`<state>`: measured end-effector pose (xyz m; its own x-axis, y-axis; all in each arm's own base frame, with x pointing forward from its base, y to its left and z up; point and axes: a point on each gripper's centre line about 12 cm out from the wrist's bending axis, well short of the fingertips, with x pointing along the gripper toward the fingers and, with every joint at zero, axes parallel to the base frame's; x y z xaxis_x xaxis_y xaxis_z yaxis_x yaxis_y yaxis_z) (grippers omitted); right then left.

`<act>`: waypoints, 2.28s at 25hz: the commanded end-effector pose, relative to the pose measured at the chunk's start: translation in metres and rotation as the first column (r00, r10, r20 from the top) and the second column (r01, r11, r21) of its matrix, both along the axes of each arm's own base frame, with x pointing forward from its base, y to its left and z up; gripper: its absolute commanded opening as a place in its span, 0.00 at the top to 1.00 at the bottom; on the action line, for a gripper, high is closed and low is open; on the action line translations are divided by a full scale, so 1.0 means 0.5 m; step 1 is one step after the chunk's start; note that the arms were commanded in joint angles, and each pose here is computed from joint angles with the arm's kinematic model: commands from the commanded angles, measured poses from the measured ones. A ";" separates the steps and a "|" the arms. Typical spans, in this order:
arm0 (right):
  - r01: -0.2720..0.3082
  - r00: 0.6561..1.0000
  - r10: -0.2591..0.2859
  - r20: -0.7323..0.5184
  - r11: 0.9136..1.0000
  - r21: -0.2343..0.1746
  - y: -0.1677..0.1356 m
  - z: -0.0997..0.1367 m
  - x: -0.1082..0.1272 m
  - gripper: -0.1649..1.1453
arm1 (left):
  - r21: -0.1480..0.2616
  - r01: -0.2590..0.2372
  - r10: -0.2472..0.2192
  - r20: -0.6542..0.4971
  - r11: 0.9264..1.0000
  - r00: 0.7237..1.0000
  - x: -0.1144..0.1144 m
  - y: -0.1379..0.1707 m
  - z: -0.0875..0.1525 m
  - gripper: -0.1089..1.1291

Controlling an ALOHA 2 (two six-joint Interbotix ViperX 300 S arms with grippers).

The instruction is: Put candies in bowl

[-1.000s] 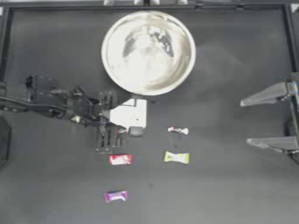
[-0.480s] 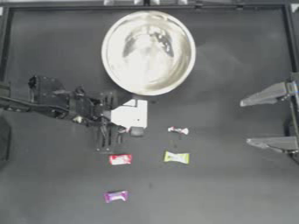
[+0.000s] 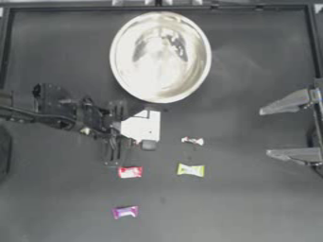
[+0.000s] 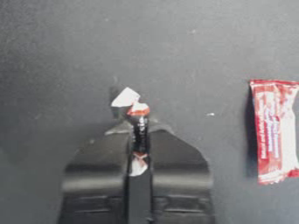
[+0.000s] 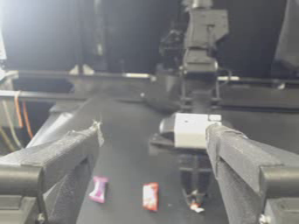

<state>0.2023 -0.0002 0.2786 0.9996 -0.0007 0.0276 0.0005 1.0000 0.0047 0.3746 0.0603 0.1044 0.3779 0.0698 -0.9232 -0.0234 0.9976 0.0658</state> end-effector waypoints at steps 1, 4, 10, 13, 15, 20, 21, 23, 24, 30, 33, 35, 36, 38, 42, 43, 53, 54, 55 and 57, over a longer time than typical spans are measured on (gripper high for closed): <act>-0.001 1.000 0.001 0.008 1.000 -0.003 0.000 0.006 0.004 0.11 | 0.010 -0.001 0.000 0.054 1.000 0.999 0.009 0.004 0.040 0.80; 0.001 1.000 -0.001 0.009 1.000 -0.001 -0.001 0.007 0.004 0.11 | 0.013 -0.002 0.001 0.082 1.000 0.997 0.009 0.004 0.064 0.80; 0.001 1.000 -0.001 0.008 1.000 0.003 0.000 0.006 0.004 0.11 | 0.030 -0.012 0.005 0.231 0.999 0.973 0.007 0.004 0.172 0.80; 0.001 1.000 -0.001 0.008 1.000 0.004 0.000 0.006 0.004 0.11 | 0.047 -0.031 0.015 0.322 0.998 0.947 0.013 0.019 0.245 0.80; 0.001 1.000 -0.001 0.008 1.000 0.004 0.000 0.006 0.004 0.11 | 0.068 -0.059 0.029 0.375 0.996 0.926 0.016 0.045 0.292 0.81; 0.003 1.000 -0.003 0.009 1.000 0.004 -0.001 0.006 0.004 0.11 | 0.136 -0.106 0.037 0.431 0.985 0.902 0.020 0.112 0.349 0.81; 0.003 1.000 -0.003 0.008 1.000 0.004 -0.001 0.006 0.004 0.11 | 0.148 -0.114 0.039 0.433 0.982 0.900 0.021 0.127 0.353 0.81; 0.001 1.000 -0.001 0.009 1.000 0.004 0.000 0.006 0.004 0.11 | 0.166 -0.137 0.053 0.434 0.977 0.899 0.026 0.162 0.356 0.81; 0.001 1.000 -0.001 0.006 1.000 0.004 0.000 0.004 0.004 0.11 | 0.173 -0.150 0.062 0.433 0.973 0.899 0.028 0.180 0.355 0.81; 0.003 1.000 -0.003 0.009 1.000 0.006 -0.001 -0.003 0.002 0.11 | 0.209 -0.180 0.090 0.380 0.961 0.920 0.051 0.272 0.304 0.81; 0.002 1.000 -0.002 0.012 1.000 0.007 -0.001 -0.004 0.001 0.11 | 0.207 -0.191 0.110 0.349 0.960 0.931 0.064 0.303 0.269 0.81; 0.002 1.000 -0.002 0.011 1.000 0.007 -0.001 -0.005 0.001 0.11 | 0.204 -0.199 0.124 0.332 0.958 0.935 0.068 0.319 0.248 0.80; 0.002 1.000 -0.002 0.009 1.000 0.007 -0.001 -0.006 0.001 0.11 | 0.206 -0.200 0.126 0.325 0.958 0.937 0.070 0.326 0.241 0.79; 0.004 1.000 -0.004 0.009 1.000 0.007 -0.001 -0.006 0.001 0.11 | 0.207 -0.203 0.131 0.314 0.957 0.940 0.074 0.336 0.224 0.75; 0.003 1.000 -0.003 0.006 1.000 0.007 -0.001 -0.007 0.000 0.11 | 0.217 -0.197 0.121 0.321 0.956 0.939 0.081 0.341 0.217 0.44; 0.002 1.000 -0.002 0.006 1.000 0.007 -0.001 -0.008 0.000 0.11 | 0.221 -0.196 0.117 0.327 0.955 0.938 0.082 0.342 0.217 0.32; 0.004 1.000 -0.004 0.014 1.000 0.006 -0.001 -0.008 -0.008 0.11 | 0.220 -0.202 0.105 0.385 0.954 0.917 0.074 0.319 0.269 0.15; 0.002 1.000 -0.002 0.014 1.000 0.007 -0.001 -0.008 -0.008 0.11 | 0.219 -0.193 0.092 0.398 0.956 0.913 0.071 0.303 0.284 0.15; 0.002 1.000 -0.002 0.014 1.000 0.007 -0.001 -0.008 -0.008 0.11 | 0.222 -0.183 0.076 0.416 0.958 0.906 0.066 0.284 0.305 0.15; 0.005 1.000 -0.005 0.012 1.000 0.012 -0.001 -0.008 -0.008 0.11 | 0.229 -0.154 0.034 0.455 0.961 0.890 0.051 0.236 0.346 0.15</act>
<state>0.1970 -0.0004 0.2698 0.9996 -0.0025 0.0276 0.0022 0.9999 0.0106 0.4099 0.2013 0.2145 0.6225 0.3196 -0.7144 -0.2007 0.9475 0.2490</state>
